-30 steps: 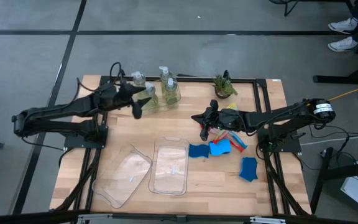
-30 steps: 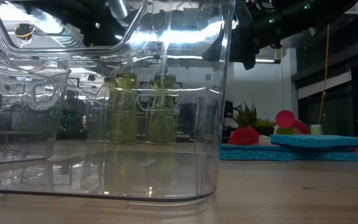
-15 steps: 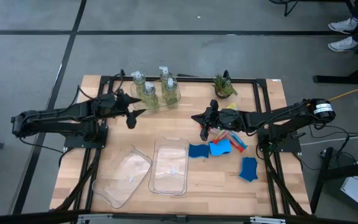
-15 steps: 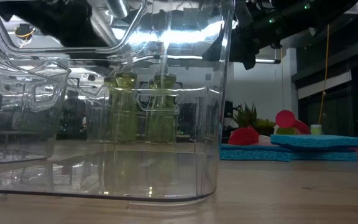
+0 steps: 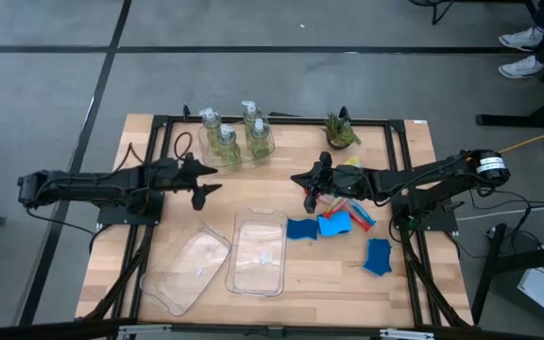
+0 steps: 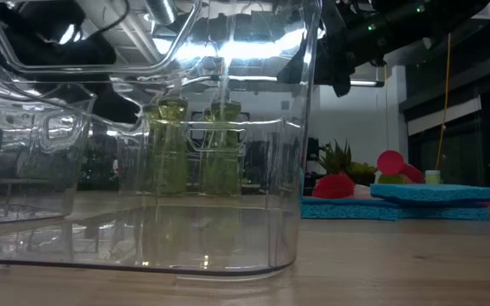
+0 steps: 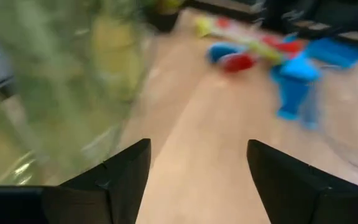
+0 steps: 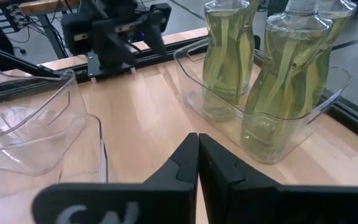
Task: Pick & Place Kitchen Sink Supplies
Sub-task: Put the orange dish brush into the right transparent bin
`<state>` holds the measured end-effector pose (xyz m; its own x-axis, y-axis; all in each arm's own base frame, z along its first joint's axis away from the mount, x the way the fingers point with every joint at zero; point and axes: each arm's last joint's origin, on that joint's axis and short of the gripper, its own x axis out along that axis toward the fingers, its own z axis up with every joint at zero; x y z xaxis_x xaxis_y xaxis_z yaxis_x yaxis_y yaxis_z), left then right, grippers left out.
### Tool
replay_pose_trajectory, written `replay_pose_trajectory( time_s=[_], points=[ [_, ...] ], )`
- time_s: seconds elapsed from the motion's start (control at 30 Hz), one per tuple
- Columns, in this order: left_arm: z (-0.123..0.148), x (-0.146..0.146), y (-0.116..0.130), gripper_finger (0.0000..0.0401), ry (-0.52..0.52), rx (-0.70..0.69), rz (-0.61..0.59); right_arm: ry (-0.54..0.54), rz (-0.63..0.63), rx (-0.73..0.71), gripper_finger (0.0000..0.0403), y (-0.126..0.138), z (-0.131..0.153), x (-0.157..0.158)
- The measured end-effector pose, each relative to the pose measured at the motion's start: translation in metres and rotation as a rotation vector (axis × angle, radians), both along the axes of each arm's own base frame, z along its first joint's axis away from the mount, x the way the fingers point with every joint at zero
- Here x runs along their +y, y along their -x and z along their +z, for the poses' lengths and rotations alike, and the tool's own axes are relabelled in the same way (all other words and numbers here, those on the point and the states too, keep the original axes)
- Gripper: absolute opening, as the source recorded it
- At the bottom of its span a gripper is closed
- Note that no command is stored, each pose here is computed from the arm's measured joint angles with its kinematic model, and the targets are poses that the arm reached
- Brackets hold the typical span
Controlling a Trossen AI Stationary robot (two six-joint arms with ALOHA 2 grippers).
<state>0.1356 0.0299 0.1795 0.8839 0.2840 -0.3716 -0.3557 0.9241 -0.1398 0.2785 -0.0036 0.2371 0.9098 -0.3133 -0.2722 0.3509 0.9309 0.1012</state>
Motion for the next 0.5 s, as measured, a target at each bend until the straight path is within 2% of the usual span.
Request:
replay_pose_trajectory(
  time_s=[0.17, 0.5],
  points=[
    [-0.007, -0.006, 0.009, 0.026, -0.055, -0.129, -0.125, -0.003, -0.001, -0.001, 0.0011, 0.0, 0.0, 0.0],
    [-0.013, -0.009, 0.024, 0.026, -0.073, -0.19, -0.129, 0.001, 0.001, 0.0, 0.0011, 0.0, 0.0, 0.0]
  ],
)
